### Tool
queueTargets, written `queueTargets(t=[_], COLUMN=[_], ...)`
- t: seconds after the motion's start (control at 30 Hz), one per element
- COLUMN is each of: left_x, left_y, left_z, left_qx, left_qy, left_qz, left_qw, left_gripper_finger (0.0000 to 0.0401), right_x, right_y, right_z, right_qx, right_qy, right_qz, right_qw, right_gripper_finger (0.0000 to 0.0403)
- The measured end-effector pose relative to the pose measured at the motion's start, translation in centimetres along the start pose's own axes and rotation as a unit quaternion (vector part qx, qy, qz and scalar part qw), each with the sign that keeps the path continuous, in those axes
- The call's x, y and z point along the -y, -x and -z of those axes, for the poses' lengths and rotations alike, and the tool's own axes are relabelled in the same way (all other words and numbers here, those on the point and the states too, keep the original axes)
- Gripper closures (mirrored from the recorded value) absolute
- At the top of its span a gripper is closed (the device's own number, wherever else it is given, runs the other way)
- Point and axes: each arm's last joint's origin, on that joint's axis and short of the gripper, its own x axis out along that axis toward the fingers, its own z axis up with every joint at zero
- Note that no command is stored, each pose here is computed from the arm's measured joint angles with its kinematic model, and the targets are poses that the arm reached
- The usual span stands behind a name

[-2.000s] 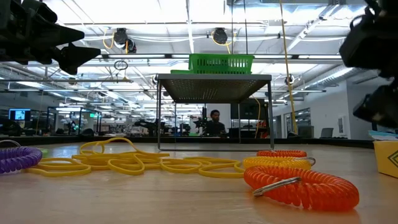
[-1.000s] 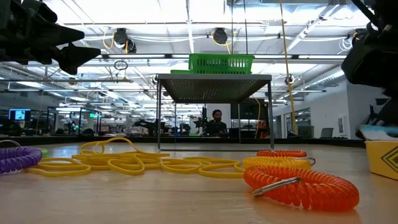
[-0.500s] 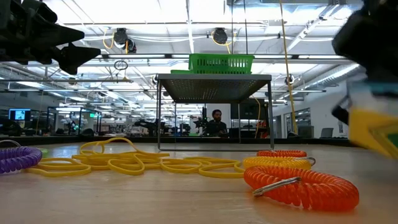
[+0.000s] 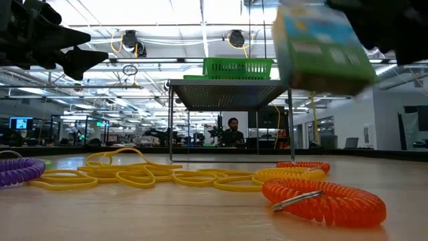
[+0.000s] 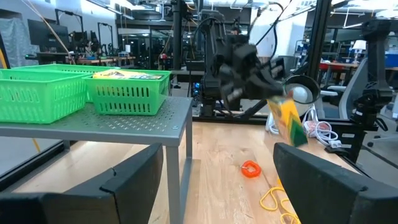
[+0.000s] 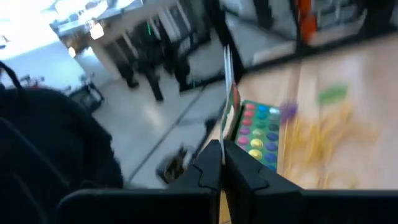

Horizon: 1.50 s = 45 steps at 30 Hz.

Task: Pick & Place Office Desk Supplies
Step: Put the crayon box into the bottom green bin on the shelf

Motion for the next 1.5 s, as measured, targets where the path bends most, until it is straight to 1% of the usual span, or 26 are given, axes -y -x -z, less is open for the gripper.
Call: queueTargets(t=[0.1, 0.2, 0.3, 0.43, 0.57, 0.73, 0.83, 0.9, 0.97, 1.03, 1.1, 1.17, 1.27, 1.37, 1.43, 1.5], left_x=[0.0, 0.0, 0.0, 0.0, 0.0, 0.0, 0.0, 0.0, 0.0, 0.0, 0.0, 0.0, 0.0, 0.0, 0.0, 0.0], left_y=[0.0, 0.0, 0.0, 0.0, 0.0, 0.0, 0.0, 0.0, 0.0, 0.0, 0.0, 0.0, 0.0, 0.0, 0.0, 0.0], left_z=[0.0, 0.0, 0.0, 0.0, 0.0, 0.0, 0.0, 0.0, 0.0, 0.0, 0.0, 0.0, 0.0, 0.0, 0.0, 0.0], left_qx=[0.0, 0.0, 0.0, 0.0, 0.0, 0.0, 0.0, 0.0, 0.0, 0.0, 0.0, 0.0, 0.0, 0.0, 0.0, 0.0], left_qy=[0.0, 0.0, 0.0, 0.0, 0.0, 0.0, 0.0, 0.0, 0.0, 0.0, 0.0, 0.0, 0.0, 0.0, 0.0, 0.0], left_qz=[0.0, 0.0, 0.0, 0.0, 0.0, 0.0, 0.0, 0.0, 0.0, 0.0, 0.0, 0.0, 0.0, 0.0, 0.0, 0.0], left_qw=[1.0, 1.0, 1.0, 1.0, 1.0, 1.0, 1.0, 1.0, 1.0, 1.0, 1.0, 1.0, 1.0, 1.0, 1.0, 1.0], left_gripper_finger=[0.0091, 0.0091, 0.0091, 0.0091, 0.0091, 0.0091, 0.0091, 0.0091, 0.0091, 0.0091, 0.0091, 0.0091, 0.0091, 0.0091, 0.0091, 0.0091], right_x=[-0.1, -0.1, 0.6, 2.2, 3.1, 3.1, 3.2, 3.4, 3.7, 4.1, 4.2, 4.2, 3.9, 4.0, 4.1, 4.3], right_y=[0.2, 0.3, 0.5, 0.9, 1.5, 2.3, 2.7, 3.0, 3.4, 3.7, 3.9, 3.9, 4.0, 4.2, 4.2, 4.2], right_z=[-1.9, -3.8, -5.5, -7.4, -10.0, -13.6, -14.6, -14.9, -14.8, -14.6, -14.6, -14.7, -15.0, -15.1, -15.0, -14.8], right_qx=[0.038, 0.073, 0.088, 0.097, 0.131, 0.177, 0.181, 0.161, 0.131, 0.107, 0.089, 0.09, 0.105, 0.101, 0.093, 0.076], right_qy=[0.038, 0.087, 0.131, 0.171, 0.216, 0.283, 0.313, 0.338, 0.356, 0.369, 0.382, 0.391, 0.398, 0.406, 0.404, 0.402], right_qz=[-0.01, -0.002, 0.025, 0.075, 0.111, 0.15, 0.201, 0.246, 0.311, 0.376, 0.413, 0.419, 0.42, 0.449, 0.465, 0.476], right_qw=[0.998, 0.993, 0.987, 0.978, 0.961, 0.931, 0.91, 0.894, 0.871, 0.843, 0.822, 0.815, 0.809, 0.789, 0.782, 0.778], right_gripper_finger=[0.0402, 0.0403, 0.0403, 0.0403, 0.0403, 0.0403, 0.0403, 0.0403, 0.0403, 0.0403, 0.0403, 0.0403, 0.0403, 0.0403, 0.0403, 0.0403])
